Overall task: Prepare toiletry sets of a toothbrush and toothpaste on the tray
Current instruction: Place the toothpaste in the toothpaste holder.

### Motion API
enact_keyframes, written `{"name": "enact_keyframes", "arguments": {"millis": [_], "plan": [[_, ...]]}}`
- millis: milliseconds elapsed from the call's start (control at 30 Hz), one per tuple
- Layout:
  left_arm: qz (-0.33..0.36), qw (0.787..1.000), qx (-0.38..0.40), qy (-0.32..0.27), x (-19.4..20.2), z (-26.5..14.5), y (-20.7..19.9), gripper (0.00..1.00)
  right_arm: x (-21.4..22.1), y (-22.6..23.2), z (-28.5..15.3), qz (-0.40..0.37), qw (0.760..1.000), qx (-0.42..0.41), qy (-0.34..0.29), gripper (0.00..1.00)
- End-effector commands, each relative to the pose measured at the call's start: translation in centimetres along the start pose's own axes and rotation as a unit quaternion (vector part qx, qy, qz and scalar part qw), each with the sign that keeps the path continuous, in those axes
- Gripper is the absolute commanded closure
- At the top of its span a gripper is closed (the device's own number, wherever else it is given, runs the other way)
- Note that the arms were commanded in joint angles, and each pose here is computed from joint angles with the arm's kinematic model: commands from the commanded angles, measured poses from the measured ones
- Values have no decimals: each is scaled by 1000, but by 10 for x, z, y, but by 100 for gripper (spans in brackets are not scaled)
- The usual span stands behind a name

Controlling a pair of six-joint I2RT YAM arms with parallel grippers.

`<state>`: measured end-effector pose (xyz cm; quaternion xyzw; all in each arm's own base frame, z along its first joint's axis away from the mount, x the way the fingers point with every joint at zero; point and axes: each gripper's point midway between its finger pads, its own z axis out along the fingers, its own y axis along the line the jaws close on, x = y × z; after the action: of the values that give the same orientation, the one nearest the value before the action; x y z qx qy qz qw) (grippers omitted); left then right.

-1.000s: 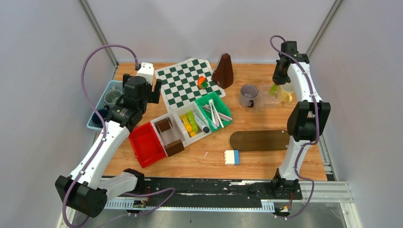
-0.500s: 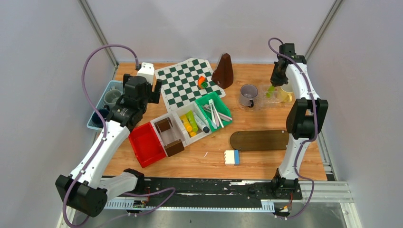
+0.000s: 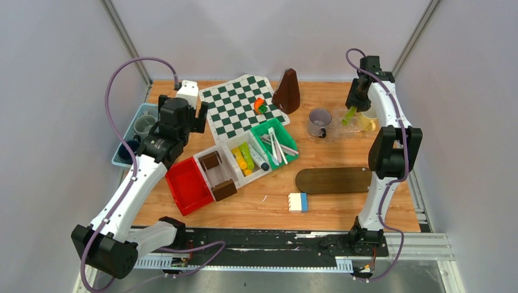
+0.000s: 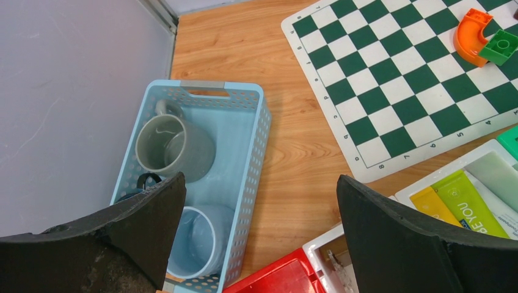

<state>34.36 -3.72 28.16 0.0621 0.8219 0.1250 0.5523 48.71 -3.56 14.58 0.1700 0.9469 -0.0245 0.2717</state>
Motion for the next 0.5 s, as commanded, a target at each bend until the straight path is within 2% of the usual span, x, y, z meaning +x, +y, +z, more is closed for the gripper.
{"name": "enact_keyframes", "arguments": {"millis": [0, 133, 467], "plan": [[-3, 1000, -10, -17, -9, 1, 5, 0, -30, 1, -27, 12, 998, -10, -56, 62], [-3, 1000, -11, -18, -9, 0, 5, 0, -34, 1, -30, 11, 998, -9, -63, 67], [-3, 1000, -13, -18, -10, 0, 6, 0, -44, -2, -35, 3, 997, -1, -79, 92]]}}
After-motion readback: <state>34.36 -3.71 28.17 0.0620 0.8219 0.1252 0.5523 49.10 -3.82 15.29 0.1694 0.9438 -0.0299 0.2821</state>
